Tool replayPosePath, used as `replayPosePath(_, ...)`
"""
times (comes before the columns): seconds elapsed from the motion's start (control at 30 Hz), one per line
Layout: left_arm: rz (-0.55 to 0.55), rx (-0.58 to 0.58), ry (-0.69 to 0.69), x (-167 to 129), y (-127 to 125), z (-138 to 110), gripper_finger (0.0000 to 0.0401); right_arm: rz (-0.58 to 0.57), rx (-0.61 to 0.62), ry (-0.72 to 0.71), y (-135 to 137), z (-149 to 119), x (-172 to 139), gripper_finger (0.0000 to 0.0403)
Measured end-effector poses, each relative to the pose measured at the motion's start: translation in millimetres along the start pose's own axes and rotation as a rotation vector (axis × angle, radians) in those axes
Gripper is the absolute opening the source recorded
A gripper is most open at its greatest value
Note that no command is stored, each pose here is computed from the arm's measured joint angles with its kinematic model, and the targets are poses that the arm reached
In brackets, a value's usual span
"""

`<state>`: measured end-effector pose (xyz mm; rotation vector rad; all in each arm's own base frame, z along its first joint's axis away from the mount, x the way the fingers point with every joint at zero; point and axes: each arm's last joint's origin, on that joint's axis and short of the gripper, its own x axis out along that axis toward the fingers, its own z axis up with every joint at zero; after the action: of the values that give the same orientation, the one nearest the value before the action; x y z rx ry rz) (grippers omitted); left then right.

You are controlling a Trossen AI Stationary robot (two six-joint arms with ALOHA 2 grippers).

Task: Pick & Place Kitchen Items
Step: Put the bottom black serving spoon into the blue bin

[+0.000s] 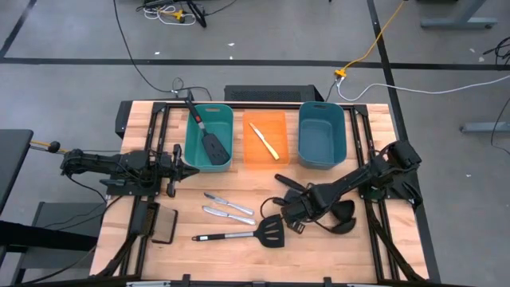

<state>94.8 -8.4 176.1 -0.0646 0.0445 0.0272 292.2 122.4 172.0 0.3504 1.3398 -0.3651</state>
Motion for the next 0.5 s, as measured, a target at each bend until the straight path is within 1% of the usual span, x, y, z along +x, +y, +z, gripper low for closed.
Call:
replayPosePath(0.13,0.000,0.000,0.000,0.0,0.0,0.0,0.0012,0.085,-0.107,-0.204,3.3,12.3,-34.9,0.0055)
replayPosePath(0.23,0.000,0.000,0.000,0.0,0.0,0.0,0.0012,0.089,-0.107,-0.381,-5.7,14.3,-67.1,0.0055)
replayPosePath(0.37,0.000,0.000,0.002,0.0,0.0,-0.2,0.0012,0.164,-0.137,-0.510,-19.8,8.7,-100.7,0.0055)
replayPosePath(0.43,0.000,0.000,0.003,0.0,0.0,-0.3,0.0013,0.225,-0.153,-0.571,-27.8,2.6,-112.4,0.0055)
replayPosePath(0.5,0.001,0.000,0.004,0.0,0.1,-0.4,0.0012,0.326,-0.173,-0.626,-35.9,-4.5,-121.4,0.0055)
